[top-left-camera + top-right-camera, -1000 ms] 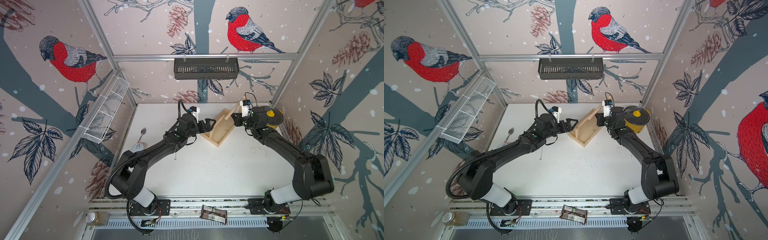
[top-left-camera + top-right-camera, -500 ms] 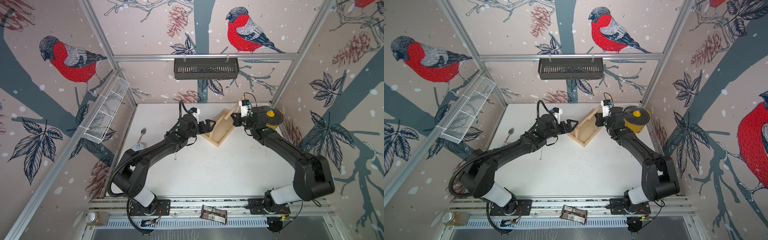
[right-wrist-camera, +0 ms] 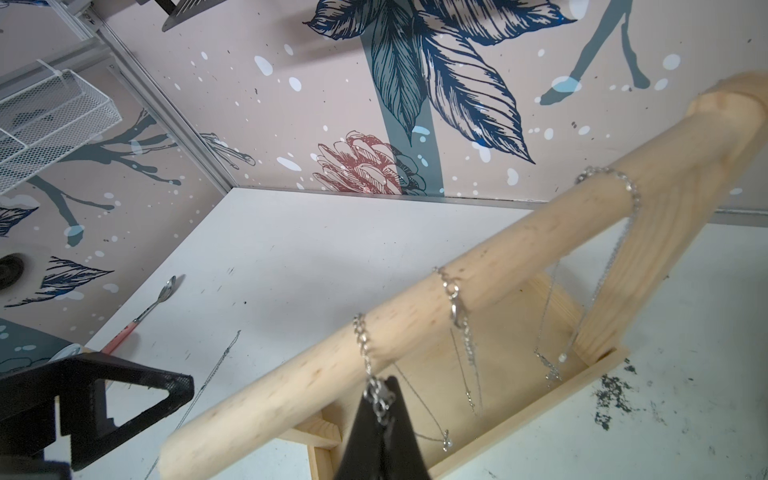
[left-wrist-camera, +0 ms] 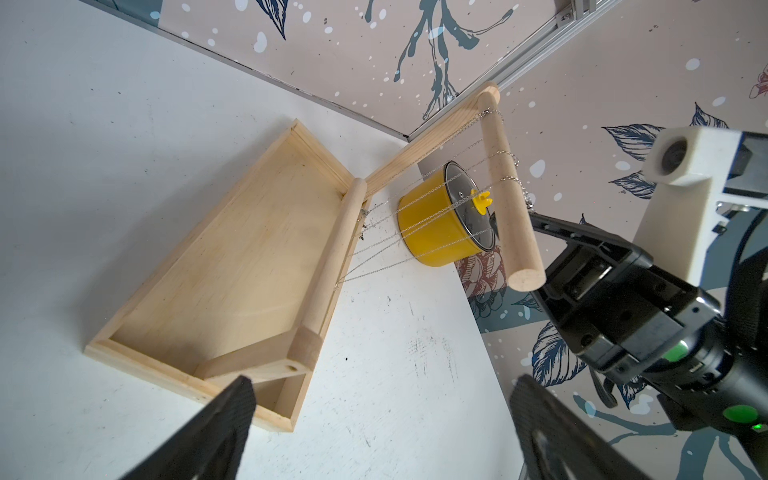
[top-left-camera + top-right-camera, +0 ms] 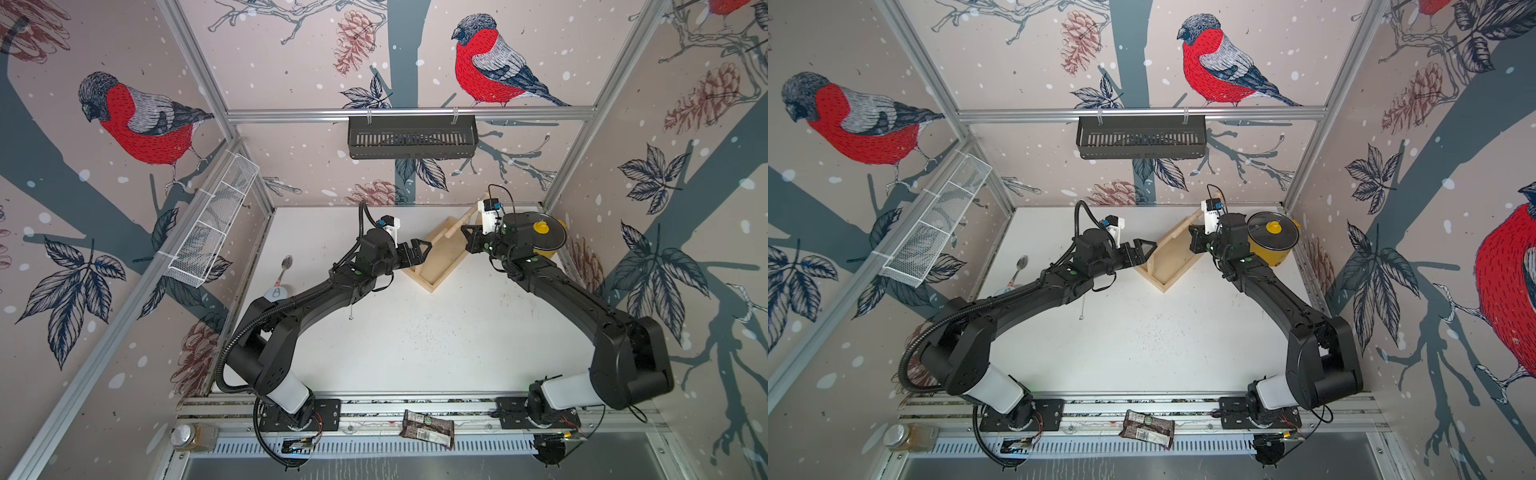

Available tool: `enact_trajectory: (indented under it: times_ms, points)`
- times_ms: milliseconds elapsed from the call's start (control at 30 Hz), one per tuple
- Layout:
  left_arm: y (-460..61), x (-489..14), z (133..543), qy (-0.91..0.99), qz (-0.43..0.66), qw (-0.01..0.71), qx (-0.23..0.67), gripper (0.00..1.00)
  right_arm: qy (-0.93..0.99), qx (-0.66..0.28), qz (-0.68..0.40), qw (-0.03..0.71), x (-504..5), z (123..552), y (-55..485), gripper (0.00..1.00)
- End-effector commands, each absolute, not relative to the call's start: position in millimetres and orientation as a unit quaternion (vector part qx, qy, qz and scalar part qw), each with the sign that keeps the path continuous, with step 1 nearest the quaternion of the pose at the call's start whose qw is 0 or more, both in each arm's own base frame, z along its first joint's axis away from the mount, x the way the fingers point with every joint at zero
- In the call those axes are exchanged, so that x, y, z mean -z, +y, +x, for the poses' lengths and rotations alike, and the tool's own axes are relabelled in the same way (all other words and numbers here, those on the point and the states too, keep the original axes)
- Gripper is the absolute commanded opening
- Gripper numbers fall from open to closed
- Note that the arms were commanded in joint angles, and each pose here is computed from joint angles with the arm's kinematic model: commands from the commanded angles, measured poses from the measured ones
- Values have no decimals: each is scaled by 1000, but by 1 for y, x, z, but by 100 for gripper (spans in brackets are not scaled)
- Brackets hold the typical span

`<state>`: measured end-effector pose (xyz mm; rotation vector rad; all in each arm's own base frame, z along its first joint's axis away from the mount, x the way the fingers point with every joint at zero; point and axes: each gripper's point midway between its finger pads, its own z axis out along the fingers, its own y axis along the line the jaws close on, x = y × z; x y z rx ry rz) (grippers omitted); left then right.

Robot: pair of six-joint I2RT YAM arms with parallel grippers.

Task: Take the necklace off the jewelry display stand
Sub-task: Take off the necklace from the stand.

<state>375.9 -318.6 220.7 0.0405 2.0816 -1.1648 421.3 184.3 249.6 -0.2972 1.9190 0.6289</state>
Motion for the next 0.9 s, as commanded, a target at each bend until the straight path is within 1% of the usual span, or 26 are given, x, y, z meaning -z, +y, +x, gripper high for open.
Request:
enact_trajectory:
  times_ms: [0, 200, 467, 533, 633, 700, 867]
  points:
    - [-320, -226, 377, 803, 21, 377, 461, 97, 789, -260, -133, 541, -265, 420, 188, 5]
    - [-323, -212, 375, 813, 31, 360, 456, 97, 784, -260, -144, 545, -276, 415, 195, 5]
    - [-319, -216, 373, 805, 37, 377, 456, 97, 778, -260, -155, 551, -288, 409, 202, 5]
    - [-318, -207, 370, 809, 41, 376, 450, 97, 776, -260, -158, 553, -291, 407, 203, 5]
    - [-324, -205, 367, 806, 78, 388, 440, 97, 772, -262, -162, 556, -296, 405, 207, 5]
    - [-322, -192, 367, 824, 83, 381, 412, 97, 769, -262, -166, 558, -299, 403, 209, 5]
    - [-329, -194, 366, 812, 110, 389, 421, 97, 765, -263, -171, 563, -307, 401, 214, 5]
